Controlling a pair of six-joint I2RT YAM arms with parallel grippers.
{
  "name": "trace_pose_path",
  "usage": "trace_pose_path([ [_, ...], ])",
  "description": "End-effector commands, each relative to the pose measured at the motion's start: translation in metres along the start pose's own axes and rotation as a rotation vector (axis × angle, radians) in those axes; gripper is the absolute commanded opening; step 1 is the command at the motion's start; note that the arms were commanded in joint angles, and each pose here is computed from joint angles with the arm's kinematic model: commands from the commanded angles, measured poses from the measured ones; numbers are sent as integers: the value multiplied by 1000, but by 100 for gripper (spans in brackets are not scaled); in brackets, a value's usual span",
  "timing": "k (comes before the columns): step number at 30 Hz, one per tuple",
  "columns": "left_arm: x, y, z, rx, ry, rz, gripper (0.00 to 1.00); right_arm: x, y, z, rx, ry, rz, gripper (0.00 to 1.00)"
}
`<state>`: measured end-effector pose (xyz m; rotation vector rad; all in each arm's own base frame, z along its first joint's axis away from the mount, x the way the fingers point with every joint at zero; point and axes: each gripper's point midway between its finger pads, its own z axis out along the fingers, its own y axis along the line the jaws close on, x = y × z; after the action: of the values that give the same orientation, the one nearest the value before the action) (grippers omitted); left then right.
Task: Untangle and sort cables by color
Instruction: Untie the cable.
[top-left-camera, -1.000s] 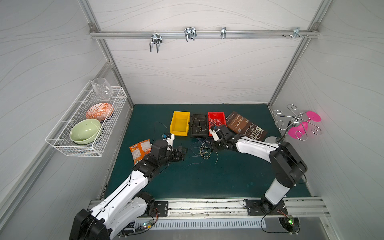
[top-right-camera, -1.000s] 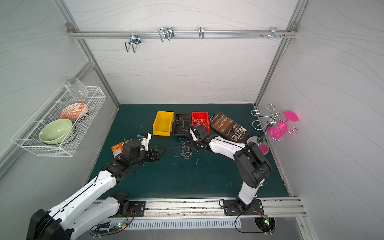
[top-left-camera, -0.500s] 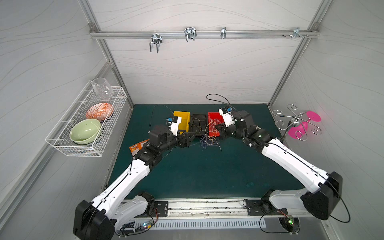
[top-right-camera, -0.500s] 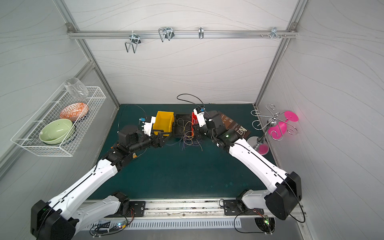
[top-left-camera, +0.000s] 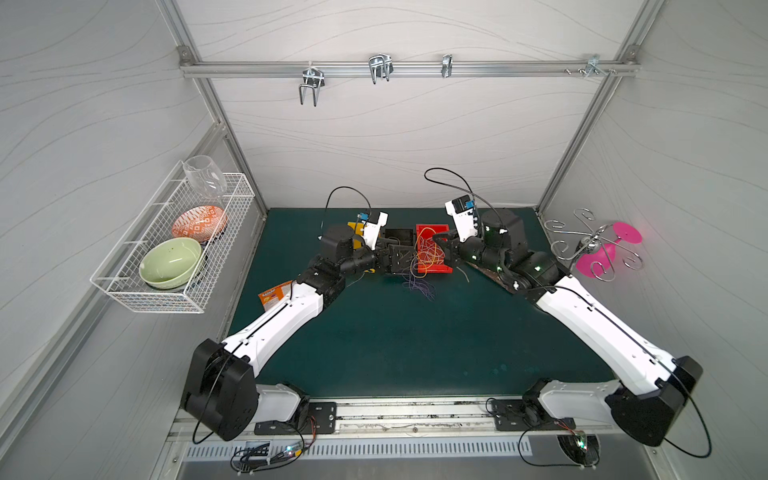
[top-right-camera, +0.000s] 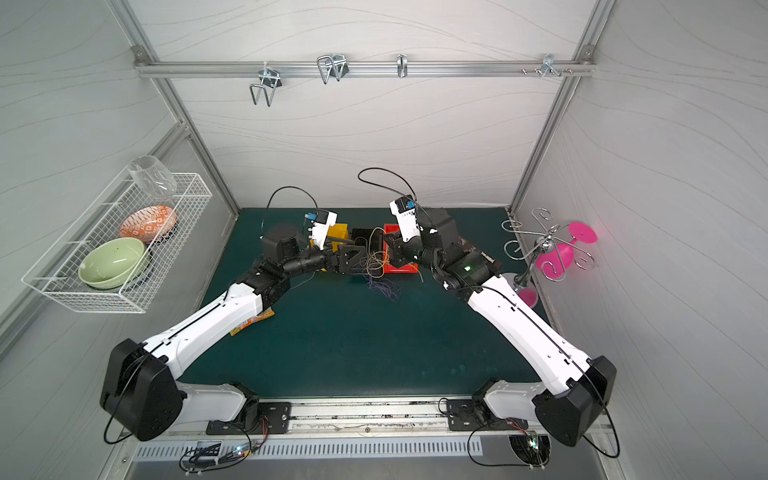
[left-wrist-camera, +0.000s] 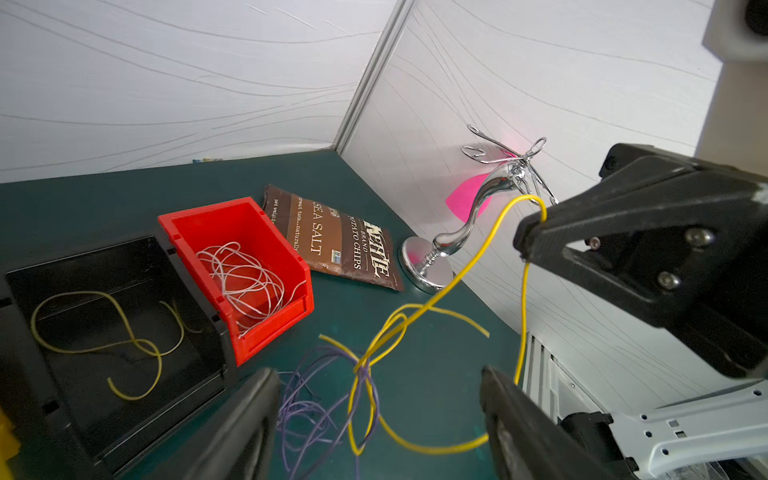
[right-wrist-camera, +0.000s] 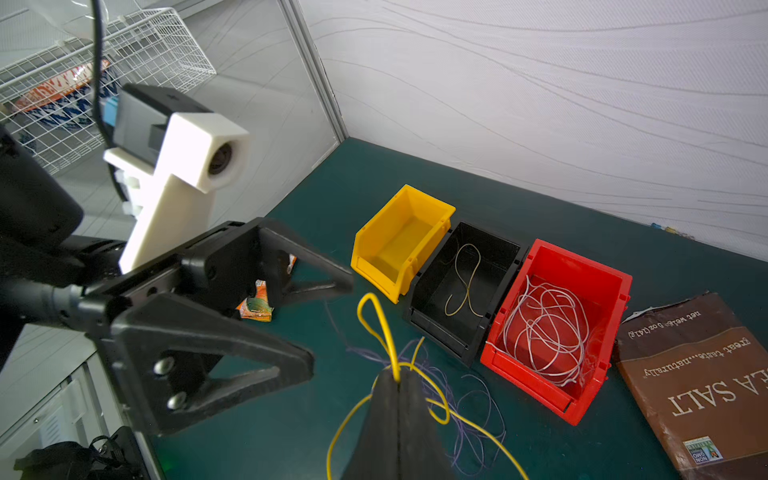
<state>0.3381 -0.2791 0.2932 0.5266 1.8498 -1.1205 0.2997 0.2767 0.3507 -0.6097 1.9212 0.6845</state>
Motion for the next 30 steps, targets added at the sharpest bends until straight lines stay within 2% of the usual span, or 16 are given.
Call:
trace_pose_path([
  [1, -21, -17, 12, 71, -35, 68, 76, -9, 5, -7, -27, -20, 2, 0],
  [3, -21, -15, 20, 74, -26, 66, 71, -8, 6, -7, -32, -18, 8, 0],
  [5, -23, -13, 26, 74, -21, 65, 63, -8, 8, -6, -42, -21, 11, 0],
  [8, -26, -12, 31, 76, -12, 64, 43, -6, 8, -5, -43, -14, 12, 0],
  [10, -28, -14, 32, 79, -12, 68, 27, -3, 5, -4, -31, -4, 10, 0],
  [13, -31, -15, 28, 72, -20, 81, 9, 7, -4, -2, 2, 30, 14, 0],
  [15, -30, -15, 24, 54, -17, 90, 0, 14, -10, -2, 11, 52, 23, 0],
  [16, -31, -15, 22, 43, -18, 100, 0, 17, -13, -3, 9, 58, 31, 1],
  [18, -33, -13, 16, 12, -25, 109, 0, 23, -25, -8, 4, 62, 70, 12],
  [21, -36, -13, 9, -22, -39, 120, 0, 36, -49, -19, 19, 48, 121, 48],
  [23, -38, -14, 6, -27, -41, 126, 0, 49, -66, -27, 9, 17, 150, 65],
  [26, -38, -17, 5, -19, -42, 129, 0, 74, -94, -31, -7, -50, 227, 79],
  [30, -40, -16, 4, -30, -45, 127, 0, 113, -97, -18, -81, -61, 191, 85],
])
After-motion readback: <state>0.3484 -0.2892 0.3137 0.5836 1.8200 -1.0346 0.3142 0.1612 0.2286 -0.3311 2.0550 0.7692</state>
